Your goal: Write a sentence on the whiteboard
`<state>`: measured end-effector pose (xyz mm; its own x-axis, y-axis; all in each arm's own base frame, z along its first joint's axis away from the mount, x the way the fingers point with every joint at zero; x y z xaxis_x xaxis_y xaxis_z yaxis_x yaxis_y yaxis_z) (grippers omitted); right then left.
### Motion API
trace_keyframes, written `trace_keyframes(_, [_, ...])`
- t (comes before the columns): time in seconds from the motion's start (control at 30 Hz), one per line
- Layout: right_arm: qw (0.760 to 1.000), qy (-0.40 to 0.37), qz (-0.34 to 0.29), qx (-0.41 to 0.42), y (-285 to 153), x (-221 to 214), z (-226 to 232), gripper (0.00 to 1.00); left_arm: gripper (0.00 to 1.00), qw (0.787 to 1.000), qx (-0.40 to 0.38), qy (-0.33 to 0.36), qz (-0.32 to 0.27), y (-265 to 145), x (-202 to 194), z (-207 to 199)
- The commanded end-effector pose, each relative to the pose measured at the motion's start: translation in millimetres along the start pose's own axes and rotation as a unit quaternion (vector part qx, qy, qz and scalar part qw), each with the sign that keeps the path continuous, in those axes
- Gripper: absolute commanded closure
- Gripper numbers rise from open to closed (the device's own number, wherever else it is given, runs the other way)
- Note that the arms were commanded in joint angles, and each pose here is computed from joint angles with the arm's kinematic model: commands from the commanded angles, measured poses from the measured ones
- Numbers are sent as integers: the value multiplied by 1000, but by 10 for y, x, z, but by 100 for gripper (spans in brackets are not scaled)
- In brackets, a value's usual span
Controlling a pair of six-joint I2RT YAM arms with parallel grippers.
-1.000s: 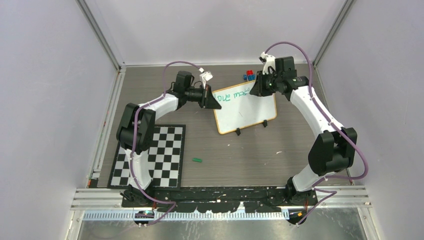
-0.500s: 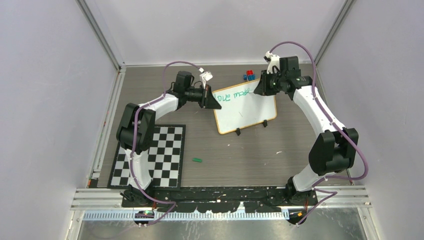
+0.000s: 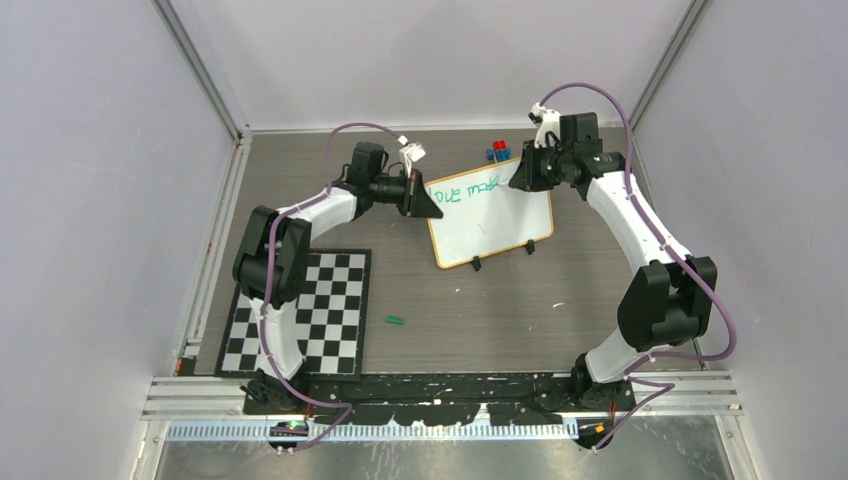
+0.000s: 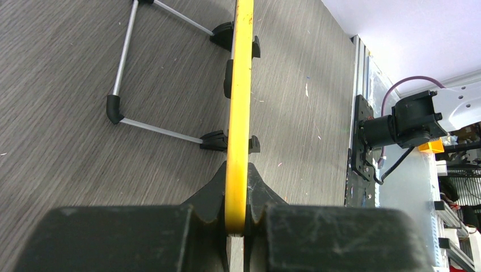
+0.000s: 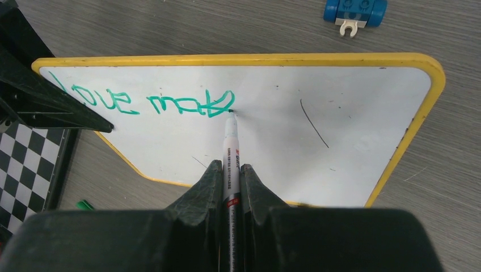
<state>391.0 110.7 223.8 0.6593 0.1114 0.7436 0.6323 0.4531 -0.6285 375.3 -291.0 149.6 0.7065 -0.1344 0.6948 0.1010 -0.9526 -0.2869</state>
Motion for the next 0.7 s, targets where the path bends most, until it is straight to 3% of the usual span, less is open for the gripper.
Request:
trace_keyframes(0.0, [999,-7,-35,-35,-137,196,-175,100,100,1000,13,1,5,4,-55,7])
trace_keyframes(0.67, [999,-8,-38,3,-59,300,41,100,100,1000,12,1,4,3,-57,2])
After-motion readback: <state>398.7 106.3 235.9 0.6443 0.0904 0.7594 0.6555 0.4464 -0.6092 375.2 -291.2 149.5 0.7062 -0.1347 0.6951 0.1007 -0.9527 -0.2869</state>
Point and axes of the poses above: each gripper's point midway between its finger pads, its own y axis out along the fingers, its own z axis along the line the jaws close on, x = y × z, the point moved 3 cm from there along -y, back along the fingers, and after that the axes turned 4 degrees about -y, right-handed, at the moved point
